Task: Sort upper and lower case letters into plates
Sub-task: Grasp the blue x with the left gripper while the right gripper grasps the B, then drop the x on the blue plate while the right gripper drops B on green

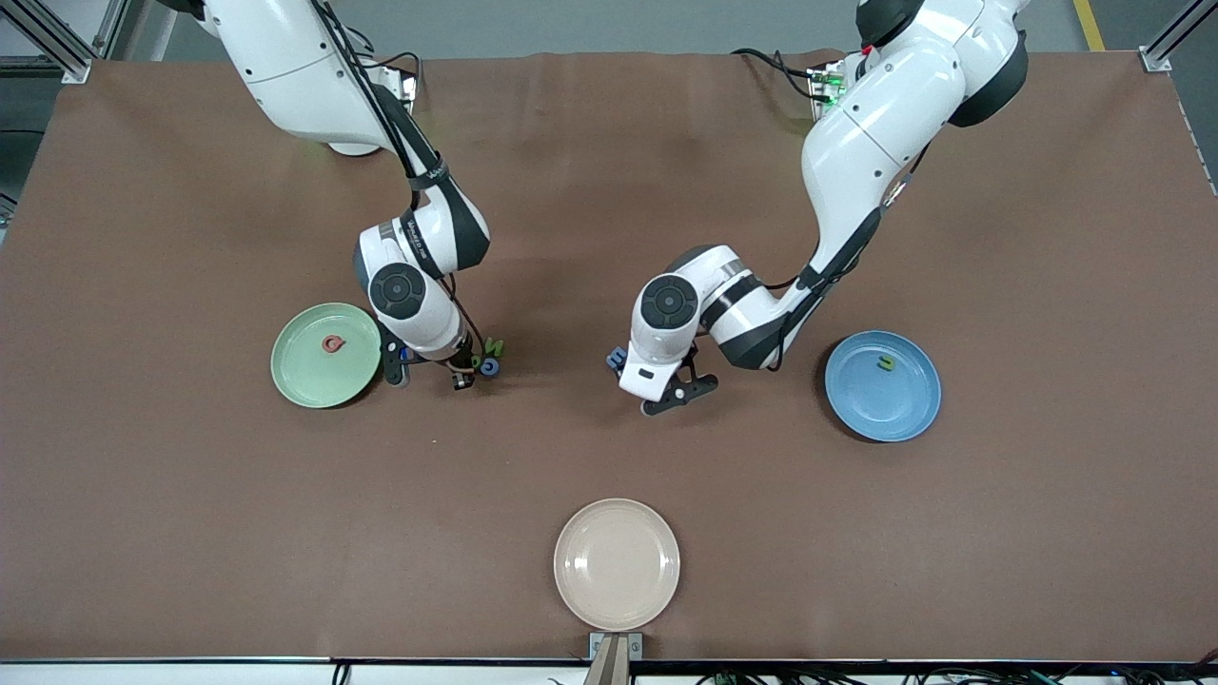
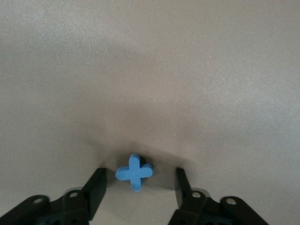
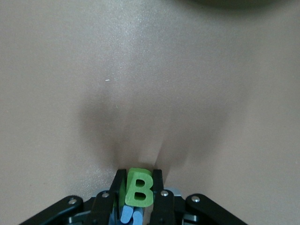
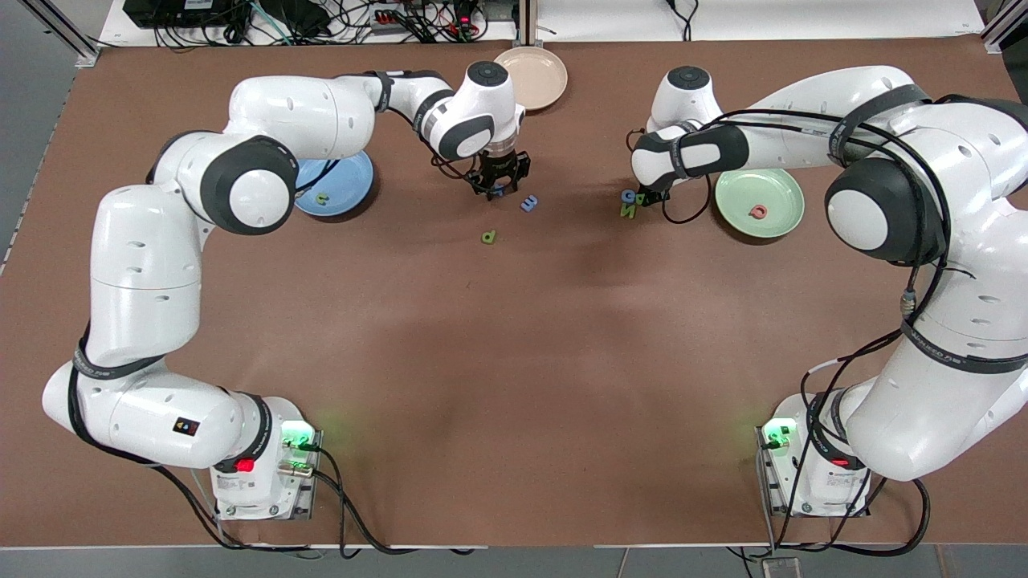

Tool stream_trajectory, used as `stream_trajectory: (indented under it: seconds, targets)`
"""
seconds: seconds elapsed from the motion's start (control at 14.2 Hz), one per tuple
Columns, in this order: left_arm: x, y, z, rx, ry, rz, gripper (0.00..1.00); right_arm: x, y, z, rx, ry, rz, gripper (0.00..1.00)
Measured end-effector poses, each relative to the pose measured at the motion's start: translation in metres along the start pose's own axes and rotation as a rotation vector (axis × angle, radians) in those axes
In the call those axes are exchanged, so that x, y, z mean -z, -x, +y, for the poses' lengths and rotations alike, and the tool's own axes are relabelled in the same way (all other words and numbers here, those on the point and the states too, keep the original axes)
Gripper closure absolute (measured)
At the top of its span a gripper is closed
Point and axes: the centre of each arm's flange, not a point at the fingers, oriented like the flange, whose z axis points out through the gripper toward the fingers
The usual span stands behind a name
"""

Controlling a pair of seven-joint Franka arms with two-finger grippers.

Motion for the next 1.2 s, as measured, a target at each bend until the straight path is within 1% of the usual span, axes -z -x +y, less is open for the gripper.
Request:
stream_trajectory:
  seconds: [0.07,0.14,0.28,0.35,0.42,0.49,0.56,0.63,0.7,0.77,0.98,1.05,1.2]
  targets:
    - [0.0,-0.001,-0.001,0.002,0.0,0.001,0.37,0.0,-0.002,-0.001,0.025,-0.001,0.0,0.73]
    - [0.001,-0.002,-0.001,0.003,0.001,0.002,0.4,0.001,-0.006,-0.002,0.056,-0.001,0.002,0.73]
    - [0.001,-0.003,-0.001,0.004,0.001,0.002,0.41,0.008,-0.032,-0.008,0.144,0.011,0.003,0.73]
    - [0.002,-0.003,-0.001,0.004,0.002,0.003,0.47,0.016,-0.053,-0.012,0.201,0.024,-0.001,0.73]
    - [0.002,-0.004,-0.001,0.005,0.001,0.003,0.51,0.028,-0.076,-0.015,0.254,0.033,-0.008,0.73]
    - [0.002,-0.004,-0.001,0.005,0.001,0.003,0.51,0.041,-0.1,-0.016,0.305,0.038,-0.016,0.73]
    - [0.003,-0.004,-0.001,0.005,0.001,0.004,0.55,0.055,-0.125,-0.015,0.355,0.043,-0.025,0.73]
    - [0.003,-0.004,-0.001,0.005,0.001,0.004,0.55,0.068,-0.148,-0.013,0.405,0.044,-0.033,0.73]
    - [0.003,-0.005,-0.001,0.006,0.001,0.005,0.61,0.078,-0.172,-0.009,0.461,0.044,-0.042,0.73]
    - [0.004,-0.005,-0.001,0.006,0.001,0.005,0.65,0.084,-0.196,-0.003,0.519,0.044,-0.05,0.73]
    - [0.004,-0.005,-0.001,0.006,0.001,0.005,0.66,0.082,-0.261,0.024,0.64,0.05,-0.076,0.73]
    - [0.004,-0.005,-0.001,0.006,0.001,0.005,0.66,0.076,-0.276,0.034,0.661,0.054,-0.084,0.73]
    - [0.004,-0.006,-0.002,0.001,-0.007,0.004,0.66,0.062,-0.292,0.049,0.696,0.048,-0.084,0.73]
